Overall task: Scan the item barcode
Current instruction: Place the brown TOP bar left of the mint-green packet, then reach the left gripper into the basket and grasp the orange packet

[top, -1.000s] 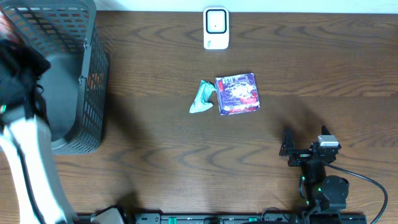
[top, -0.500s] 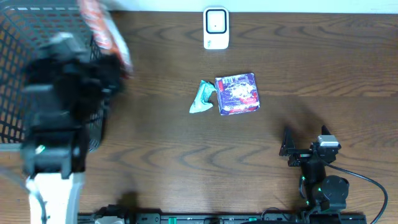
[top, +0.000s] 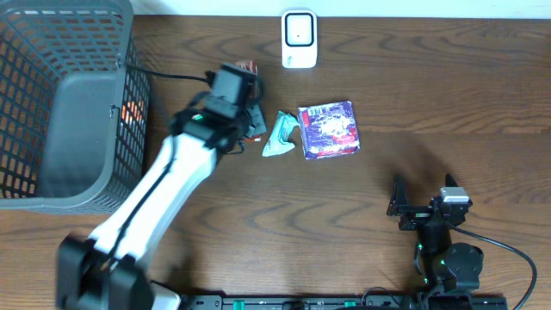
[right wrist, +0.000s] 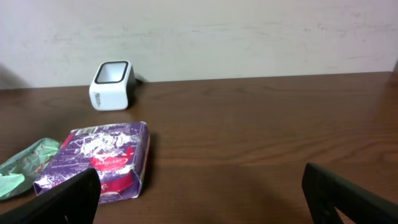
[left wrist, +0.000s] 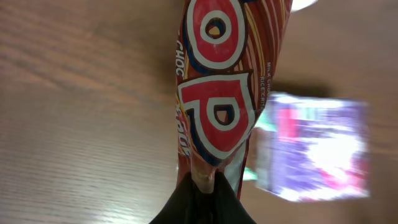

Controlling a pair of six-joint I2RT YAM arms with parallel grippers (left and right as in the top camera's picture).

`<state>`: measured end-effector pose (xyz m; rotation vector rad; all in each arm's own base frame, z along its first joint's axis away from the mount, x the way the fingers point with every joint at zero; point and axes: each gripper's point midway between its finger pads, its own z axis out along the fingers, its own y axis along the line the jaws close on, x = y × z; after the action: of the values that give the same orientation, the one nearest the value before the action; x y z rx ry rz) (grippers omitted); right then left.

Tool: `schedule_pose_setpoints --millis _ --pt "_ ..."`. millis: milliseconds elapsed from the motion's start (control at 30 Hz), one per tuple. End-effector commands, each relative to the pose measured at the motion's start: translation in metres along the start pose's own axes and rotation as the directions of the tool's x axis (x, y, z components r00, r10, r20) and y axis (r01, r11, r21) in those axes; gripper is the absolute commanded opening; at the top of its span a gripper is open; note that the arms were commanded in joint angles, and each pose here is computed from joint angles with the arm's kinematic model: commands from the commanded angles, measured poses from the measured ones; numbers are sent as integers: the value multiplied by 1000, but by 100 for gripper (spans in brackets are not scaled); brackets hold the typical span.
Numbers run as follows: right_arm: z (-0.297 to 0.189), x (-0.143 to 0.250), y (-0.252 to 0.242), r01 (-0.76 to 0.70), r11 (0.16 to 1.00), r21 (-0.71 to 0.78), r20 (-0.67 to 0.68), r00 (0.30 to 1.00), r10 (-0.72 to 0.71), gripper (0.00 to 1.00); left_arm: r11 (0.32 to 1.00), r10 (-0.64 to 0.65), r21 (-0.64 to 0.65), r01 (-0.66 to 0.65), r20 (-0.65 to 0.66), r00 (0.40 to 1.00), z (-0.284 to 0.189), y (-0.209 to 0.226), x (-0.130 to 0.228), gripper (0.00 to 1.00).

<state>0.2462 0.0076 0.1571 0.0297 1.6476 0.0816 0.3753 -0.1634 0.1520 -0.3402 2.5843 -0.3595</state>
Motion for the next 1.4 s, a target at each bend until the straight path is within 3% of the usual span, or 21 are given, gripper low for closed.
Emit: schedule_pose_setpoints --millis 0,200,233,267,300,367,433,533,633,700,767,867,967,1067,1233,1367 --pt "0 1 -2 8 1000 9 1 1000 -8 99 984 6 -177 -6 -1 1000 39 25 9 7" --pt "0 1 -2 8 1000 9 1 1000 -8 99 988 3 -151 -33 -191 982 90 22 54 8" --pt "0 1 -2 8 1000 9 1 1000 -8 99 986 2 -161 -36 -203 979 95 25 57 15" --pt "0 1 -2 8 1000 9 1 1000 -8 99 985 14 -166 -48 -201 979 96 26 56 38" --pt "0 1 -2 8 1000 9 1 1000 -8 99 985 24 -165 -57 -196 980 96 26 54 53" --pt "0 1 -2 8 1000 9 1 1000 -8 99 985 78 -140 -105 -184 980 90 22 46 63" --pt "0 1 -2 8 1000 9 1 1000 -8 99 982 134 -112 -152 -157 979 77 15 31 66" --pt "0 1 -2 8 1000 9 1 1000 -8 99 982 176 -57 -179 -56 983 42 -1 -4 66" --pt "0 1 -2 8 1000 9 1 1000 -8 99 987 156 23 -161 150 976 -23 -18 -62 70" --pt "0 1 -2 8 1000 9 1 1000 -8 99 985 135 67 -162 298 945 -70 -22 -98 70" --pt "0 1 -2 8 1000 9 1 1000 -8 99 981 117 83 -177 476 871 -127 -13 -137 70" --pt "0 1 -2 8 1000 9 1 1000 -8 99 998 51 2 -70 661 749 -191 32 -178 76" --pt "0 1 -2 8 1000 9 1 1000 -8 99 986 -2 -100 133 790 613 -245 101 -205 80" --pt "0 1 -2 8 1000 9 1 1000 -8 99 943 -24 -164 290 836 548 -271 168 -216 80" --pt "0 1 -2 8 1000 9 1 1000 -8 99 869 -78 -238 434 800 595 -253 258 -216 80" --pt "0 1 -2 8 1000 9 1 1000 -8 99 931 -189 -106 349 679 709 -194 278 -221 80"
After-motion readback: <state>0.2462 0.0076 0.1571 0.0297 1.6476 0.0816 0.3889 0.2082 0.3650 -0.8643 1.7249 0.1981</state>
